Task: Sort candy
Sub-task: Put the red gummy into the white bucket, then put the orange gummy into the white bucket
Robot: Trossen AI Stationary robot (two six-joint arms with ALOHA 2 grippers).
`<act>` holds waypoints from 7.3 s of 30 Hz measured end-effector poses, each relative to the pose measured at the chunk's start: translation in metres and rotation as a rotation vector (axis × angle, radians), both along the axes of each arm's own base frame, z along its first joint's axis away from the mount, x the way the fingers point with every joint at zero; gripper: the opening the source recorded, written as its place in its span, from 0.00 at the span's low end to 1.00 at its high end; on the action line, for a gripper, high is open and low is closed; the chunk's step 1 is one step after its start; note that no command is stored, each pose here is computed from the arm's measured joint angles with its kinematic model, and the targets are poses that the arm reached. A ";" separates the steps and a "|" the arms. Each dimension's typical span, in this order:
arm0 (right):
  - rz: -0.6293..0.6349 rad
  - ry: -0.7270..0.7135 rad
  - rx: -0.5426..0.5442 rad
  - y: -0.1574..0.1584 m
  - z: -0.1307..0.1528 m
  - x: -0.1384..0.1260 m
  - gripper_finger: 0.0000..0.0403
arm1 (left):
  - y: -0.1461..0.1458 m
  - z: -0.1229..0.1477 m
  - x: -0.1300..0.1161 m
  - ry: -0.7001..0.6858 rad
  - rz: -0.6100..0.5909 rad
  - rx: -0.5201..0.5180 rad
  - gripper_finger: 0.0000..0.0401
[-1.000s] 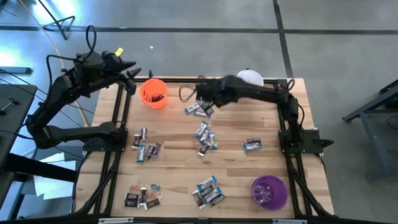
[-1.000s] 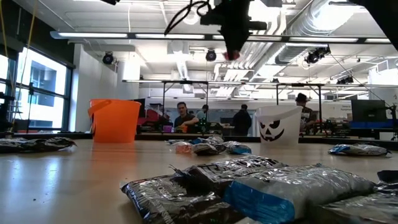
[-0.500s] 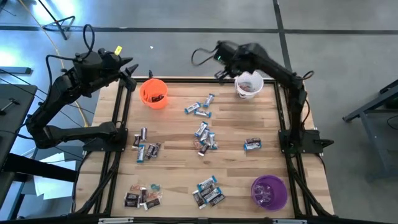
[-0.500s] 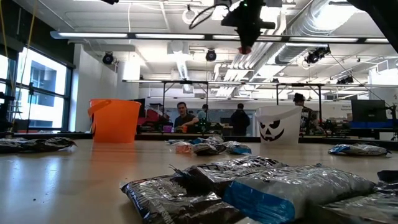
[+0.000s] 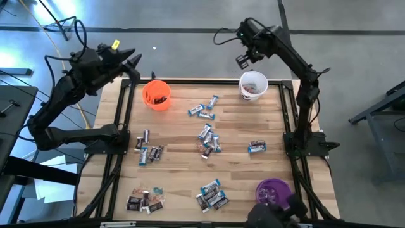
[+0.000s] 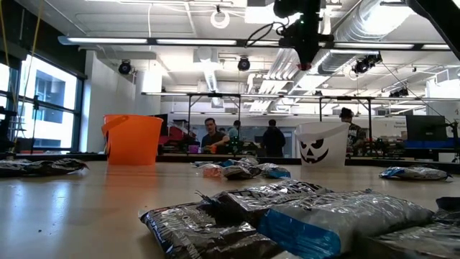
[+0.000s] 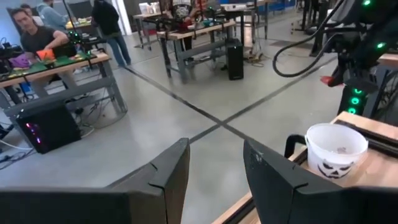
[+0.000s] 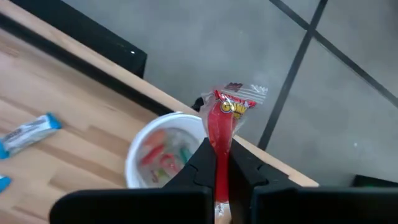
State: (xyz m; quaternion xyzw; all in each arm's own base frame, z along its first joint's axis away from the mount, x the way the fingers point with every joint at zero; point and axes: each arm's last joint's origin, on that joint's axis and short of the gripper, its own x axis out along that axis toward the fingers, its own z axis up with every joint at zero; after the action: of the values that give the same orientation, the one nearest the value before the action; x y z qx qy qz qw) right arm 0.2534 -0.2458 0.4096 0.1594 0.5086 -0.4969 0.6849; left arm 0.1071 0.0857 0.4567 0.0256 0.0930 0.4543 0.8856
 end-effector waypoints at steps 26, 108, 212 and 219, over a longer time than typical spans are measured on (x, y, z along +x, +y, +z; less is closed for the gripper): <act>0.196 -0.109 0.148 -0.002 0.005 -0.009 0.07 | 0.006 0.002 0.008 -0.063 0.011 -0.013 0.35; 0.087 -0.371 0.534 0.206 -0.106 0.095 0.37 | -0.004 -0.019 -0.015 0.149 0.114 -0.135 0.35; 0.212 -0.378 0.692 0.250 -0.295 0.184 0.01 | -0.034 -0.021 -0.042 -0.134 -0.089 -0.415 0.35; 0.219 -0.402 0.697 0.251 -0.286 0.183 0.00 | -0.034 -0.021 -0.042 -0.134 -0.089 -0.415 0.35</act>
State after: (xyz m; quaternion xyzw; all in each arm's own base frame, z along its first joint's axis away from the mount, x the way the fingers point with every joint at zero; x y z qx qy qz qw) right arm 0.4364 0.0050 0.1236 0.4203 0.5166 -0.1781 0.7244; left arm 0.0654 0.0519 0.4353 -0.1831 0.1244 0.3867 0.8952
